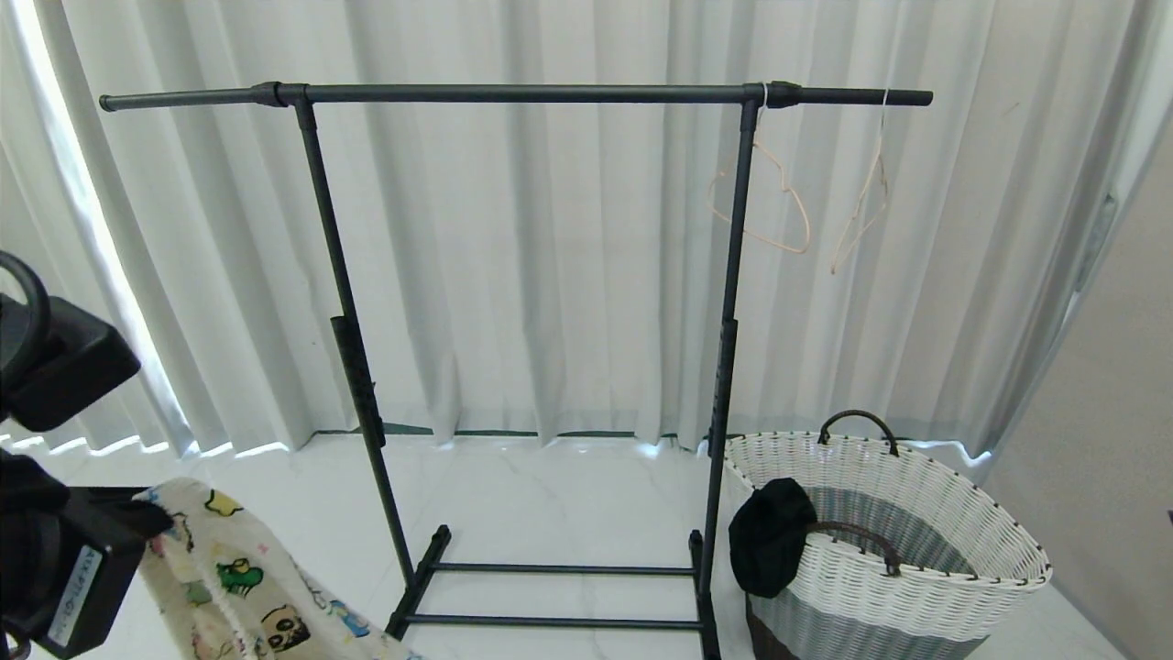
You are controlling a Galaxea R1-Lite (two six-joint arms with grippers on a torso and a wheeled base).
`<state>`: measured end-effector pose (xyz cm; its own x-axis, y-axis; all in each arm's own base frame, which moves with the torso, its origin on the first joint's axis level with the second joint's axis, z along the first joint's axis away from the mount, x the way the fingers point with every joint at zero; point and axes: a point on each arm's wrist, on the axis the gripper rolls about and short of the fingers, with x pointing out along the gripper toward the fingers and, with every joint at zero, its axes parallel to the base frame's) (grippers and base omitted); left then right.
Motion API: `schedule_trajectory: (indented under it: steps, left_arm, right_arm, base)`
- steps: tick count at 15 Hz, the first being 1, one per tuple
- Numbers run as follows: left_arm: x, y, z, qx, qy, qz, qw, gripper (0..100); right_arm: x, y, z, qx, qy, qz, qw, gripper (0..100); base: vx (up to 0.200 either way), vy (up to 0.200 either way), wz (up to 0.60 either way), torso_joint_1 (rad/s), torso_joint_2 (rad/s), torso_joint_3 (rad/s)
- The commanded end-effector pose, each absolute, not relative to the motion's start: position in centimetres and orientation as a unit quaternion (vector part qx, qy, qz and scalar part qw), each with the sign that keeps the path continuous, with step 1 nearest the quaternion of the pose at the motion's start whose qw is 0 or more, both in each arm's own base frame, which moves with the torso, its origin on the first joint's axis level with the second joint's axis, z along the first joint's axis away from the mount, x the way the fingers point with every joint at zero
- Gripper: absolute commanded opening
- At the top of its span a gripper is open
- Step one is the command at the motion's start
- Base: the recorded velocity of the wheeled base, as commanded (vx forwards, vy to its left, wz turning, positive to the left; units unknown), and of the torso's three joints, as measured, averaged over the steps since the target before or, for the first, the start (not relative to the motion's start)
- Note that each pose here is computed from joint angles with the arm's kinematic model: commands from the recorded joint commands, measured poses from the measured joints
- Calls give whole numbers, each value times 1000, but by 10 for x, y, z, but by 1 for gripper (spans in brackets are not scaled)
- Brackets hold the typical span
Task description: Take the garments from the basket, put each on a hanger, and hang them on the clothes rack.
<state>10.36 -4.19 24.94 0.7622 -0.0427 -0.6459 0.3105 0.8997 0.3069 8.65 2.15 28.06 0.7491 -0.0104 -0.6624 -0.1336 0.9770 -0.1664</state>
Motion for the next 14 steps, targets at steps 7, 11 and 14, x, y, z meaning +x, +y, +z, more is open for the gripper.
schedule_trajectory:
  steps: [7,11,14]
  left_arm:
    - [80,-24,223,205,352,-52,912,0]
    - [81,-24,223,207,352,-47,912,0]
    - [81,-24,225,205,343,-45,916,0]
  right_arm:
    - [87,21,277,-94,346,32,933,100]
    - [116,27,279,-72,323,17,943,100]
    - [133,26,280,-63,313,0,948,100]
  base:
    - [0,0,0,0,0,0]
    - [0,0,0,7,-32,-23]
    - [0,0,0,119,-338,-220]
